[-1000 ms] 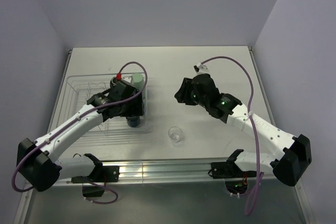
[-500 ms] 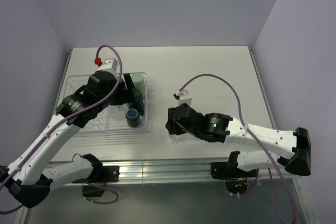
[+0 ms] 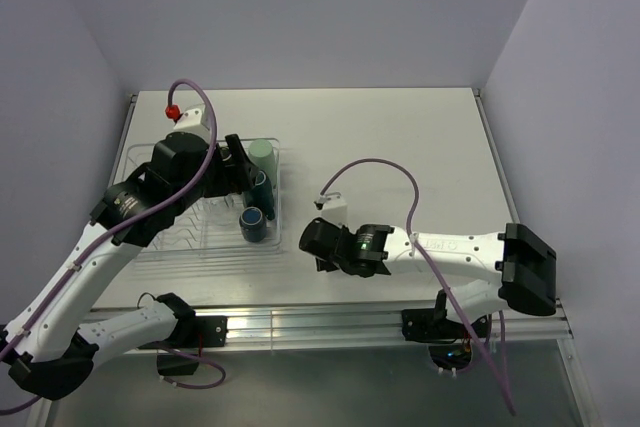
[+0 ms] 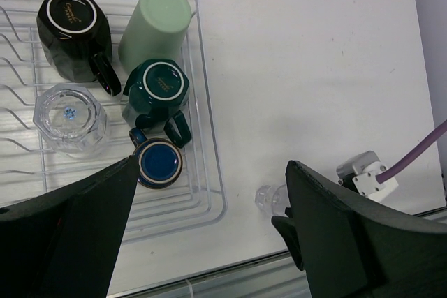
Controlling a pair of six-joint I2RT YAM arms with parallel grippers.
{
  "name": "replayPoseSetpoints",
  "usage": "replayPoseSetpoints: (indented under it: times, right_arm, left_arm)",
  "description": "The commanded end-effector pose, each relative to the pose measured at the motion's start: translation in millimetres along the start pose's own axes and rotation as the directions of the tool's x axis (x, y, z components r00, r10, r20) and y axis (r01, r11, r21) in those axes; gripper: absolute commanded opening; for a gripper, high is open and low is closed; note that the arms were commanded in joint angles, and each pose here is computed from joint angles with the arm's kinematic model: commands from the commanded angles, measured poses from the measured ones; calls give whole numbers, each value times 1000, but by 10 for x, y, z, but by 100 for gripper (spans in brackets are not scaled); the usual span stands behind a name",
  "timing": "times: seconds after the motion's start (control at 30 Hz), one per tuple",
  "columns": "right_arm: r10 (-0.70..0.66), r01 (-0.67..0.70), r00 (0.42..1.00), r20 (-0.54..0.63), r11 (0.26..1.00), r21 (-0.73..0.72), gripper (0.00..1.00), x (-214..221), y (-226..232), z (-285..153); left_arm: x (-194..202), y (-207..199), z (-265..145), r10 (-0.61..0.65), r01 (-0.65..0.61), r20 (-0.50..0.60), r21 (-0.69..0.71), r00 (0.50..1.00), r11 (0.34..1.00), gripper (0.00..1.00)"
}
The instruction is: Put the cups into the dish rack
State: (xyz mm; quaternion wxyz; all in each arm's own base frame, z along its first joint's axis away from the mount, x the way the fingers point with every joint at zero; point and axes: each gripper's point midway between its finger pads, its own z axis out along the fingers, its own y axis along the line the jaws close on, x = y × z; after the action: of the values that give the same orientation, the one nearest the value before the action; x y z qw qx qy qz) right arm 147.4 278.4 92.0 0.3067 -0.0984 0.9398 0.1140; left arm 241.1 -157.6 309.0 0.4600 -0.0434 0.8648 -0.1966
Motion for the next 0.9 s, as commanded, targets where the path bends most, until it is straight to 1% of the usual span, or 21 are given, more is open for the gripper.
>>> replayPoseSetpoints:
  times: [0.0, 0.33, 0.37, 0.4, 0.43, 0.47, 0.57, 0.6, 0.63, 0.73, 0.87]
  right_arm:
    - [19, -19, 999, 36, 1000, 11, 39, -28, 22, 81]
    - [-12, 12, 1000, -9, 999, 44, 39, 136, 25, 308]
    - [-15, 15, 1000, -10, 999, 46, 37, 138, 26, 314]
    - [-16, 17, 1000, -14, 999, 48, 33, 155, 26, 324]
    - [-16, 17, 1000, -17, 999, 50, 31, 165, 16, 332]
    - [-16, 16, 1000, -16, 999, 49, 25, 170, 13, 336]
    - [-14, 15, 1000, -16, 998, 58, 13, 181, -27, 343]
    - [-9, 10, 1000, -11, 998, 55, 3, 157, -31, 332]
    - [-7, 8, 1000, -8, 999, 52, 0, 146, -30, 315]
    - [10, -10, 1000, 26, 1000, 26, 0, 17, -25, 172]
    - [88, -82, 990, 113, 995, -56, 0, -395, 1, -105]
  left_arm:
    - [-124, -18, -107, -15, 14, 46, 10, 999, 1000, 93]
    - [-80, -15, -84, -16, 16, 41, 16, 999, 1000, 93]
    - [-83, -11, -86, -17, 16, 44, 16, 999, 1000, 93]
    - [-78, -6, -89, -17, 16, 44, 16, 999, 1000, 93]
    - [-67, 1, -79, -17, 17, 42, 13, 999, 1000, 94]
    - [-68, -6, -81, -18, 17, 43, 18, 999, 1000, 93]
    - [-49, -7, -68, -17, 16, 37, 19, 999, 1000, 93]
    - [-49, -10, -72, -18, 18, 36, 20, 999, 1000, 93]
    - [-56, -16, -83, -18, 18, 38, 23, 999, 1000, 93]
    - [-82, -26, -122, -22, 20, 47, 34, 999, 999, 93]
    - [-97, -96, -176, -28, 24, 50, 79, 998, 997, 94]
